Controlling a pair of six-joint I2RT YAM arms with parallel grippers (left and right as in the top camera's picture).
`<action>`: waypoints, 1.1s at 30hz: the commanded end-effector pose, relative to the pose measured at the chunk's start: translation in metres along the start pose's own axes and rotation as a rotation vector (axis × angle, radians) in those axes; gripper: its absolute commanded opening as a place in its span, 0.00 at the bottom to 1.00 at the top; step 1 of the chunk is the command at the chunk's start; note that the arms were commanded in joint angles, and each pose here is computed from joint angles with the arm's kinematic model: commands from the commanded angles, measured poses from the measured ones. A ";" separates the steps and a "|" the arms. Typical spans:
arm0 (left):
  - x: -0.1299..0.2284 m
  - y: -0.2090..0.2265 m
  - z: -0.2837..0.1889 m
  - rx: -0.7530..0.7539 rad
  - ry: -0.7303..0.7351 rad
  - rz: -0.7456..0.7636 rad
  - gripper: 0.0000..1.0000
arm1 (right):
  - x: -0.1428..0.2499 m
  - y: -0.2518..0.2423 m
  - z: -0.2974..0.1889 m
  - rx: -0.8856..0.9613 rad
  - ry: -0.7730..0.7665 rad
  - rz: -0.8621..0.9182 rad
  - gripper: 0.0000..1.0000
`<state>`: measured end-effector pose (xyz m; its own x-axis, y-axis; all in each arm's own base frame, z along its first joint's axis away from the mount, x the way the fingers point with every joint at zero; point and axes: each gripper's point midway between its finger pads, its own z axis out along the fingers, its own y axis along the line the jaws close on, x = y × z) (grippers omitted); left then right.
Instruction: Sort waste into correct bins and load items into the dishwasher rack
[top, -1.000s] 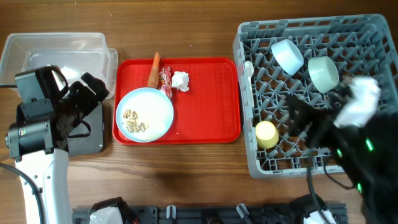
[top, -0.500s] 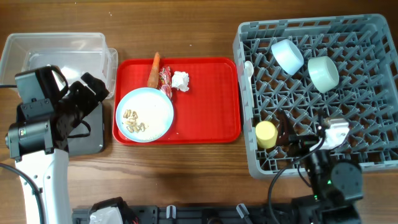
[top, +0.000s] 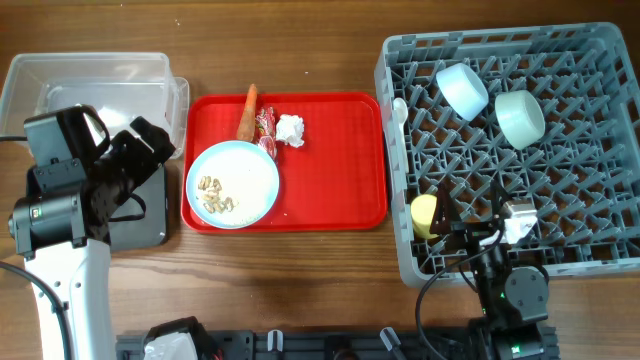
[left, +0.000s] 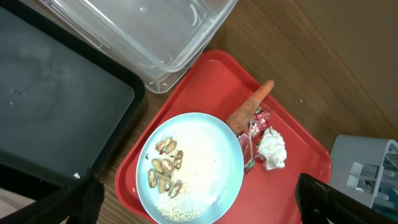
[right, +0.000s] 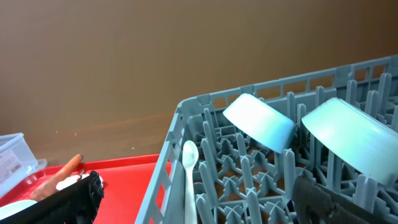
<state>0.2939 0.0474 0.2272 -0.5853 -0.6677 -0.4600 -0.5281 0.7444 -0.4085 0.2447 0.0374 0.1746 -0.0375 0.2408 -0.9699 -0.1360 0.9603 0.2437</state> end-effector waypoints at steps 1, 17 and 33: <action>-0.004 0.002 -0.001 -0.010 -0.014 -0.012 1.00 | -0.002 0.000 0.000 -0.004 -0.008 0.019 1.00; 0.000 -0.042 -0.004 0.221 0.049 -0.100 1.00 | -0.002 0.000 0.000 -0.004 -0.008 0.019 1.00; 0.146 -0.164 0.211 0.019 0.024 0.635 0.77 | -0.002 0.000 0.000 -0.004 -0.008 0.019 1.00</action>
<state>0.4079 -0.1870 0.0913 -0.8426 -0.1540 -0.5161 0.0016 0.9575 -0.2884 0.2447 0.0374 0.1745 -0.0383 0.2436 -0.9691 -0.1358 0.9596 0.2466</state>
